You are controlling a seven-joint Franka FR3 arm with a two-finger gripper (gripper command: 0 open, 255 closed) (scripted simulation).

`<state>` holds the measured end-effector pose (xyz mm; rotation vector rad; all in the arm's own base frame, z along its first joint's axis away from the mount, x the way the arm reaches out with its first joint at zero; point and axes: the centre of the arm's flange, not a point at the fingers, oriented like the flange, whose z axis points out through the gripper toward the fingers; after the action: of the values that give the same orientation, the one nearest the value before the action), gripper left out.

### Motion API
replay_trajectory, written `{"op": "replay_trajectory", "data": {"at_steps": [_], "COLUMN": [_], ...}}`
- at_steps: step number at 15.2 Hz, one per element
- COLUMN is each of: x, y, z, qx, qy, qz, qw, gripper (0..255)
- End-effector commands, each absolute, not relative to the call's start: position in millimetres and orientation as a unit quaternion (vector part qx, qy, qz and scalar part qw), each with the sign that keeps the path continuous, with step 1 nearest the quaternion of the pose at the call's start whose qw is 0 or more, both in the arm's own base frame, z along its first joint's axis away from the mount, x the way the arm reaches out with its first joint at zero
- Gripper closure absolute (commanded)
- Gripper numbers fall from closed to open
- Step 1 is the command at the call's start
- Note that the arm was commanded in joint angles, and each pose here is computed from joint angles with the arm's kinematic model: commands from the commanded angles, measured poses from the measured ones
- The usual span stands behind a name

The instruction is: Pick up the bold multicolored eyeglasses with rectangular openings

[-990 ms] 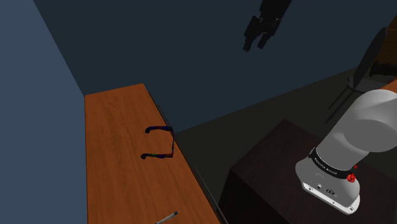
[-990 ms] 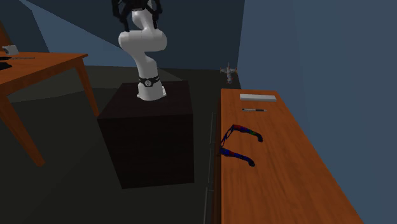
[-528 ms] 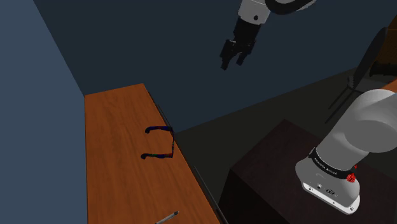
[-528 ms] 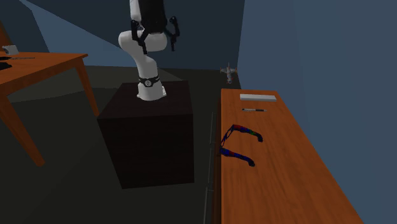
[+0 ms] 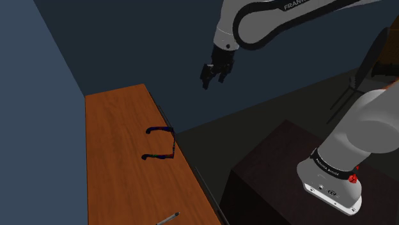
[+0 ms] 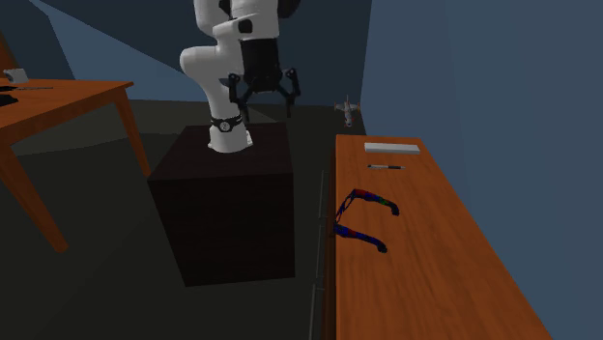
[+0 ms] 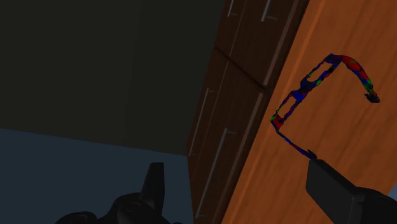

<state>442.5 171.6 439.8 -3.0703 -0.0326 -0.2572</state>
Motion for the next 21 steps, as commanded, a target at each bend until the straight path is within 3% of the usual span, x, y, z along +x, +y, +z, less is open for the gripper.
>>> {"op": "replay_trajectory", "data": {"at_steps": [1,21], "x": [453.7,548.8], "y": [188.6,329.2], "z": [420.0,227.9], "qx": [-0.996,-0.997], "qy": [-0.013,-0.038], "qz": [-0.082,-0.062], "qw": [0.029,0.013], "gripper": [0,0]}}
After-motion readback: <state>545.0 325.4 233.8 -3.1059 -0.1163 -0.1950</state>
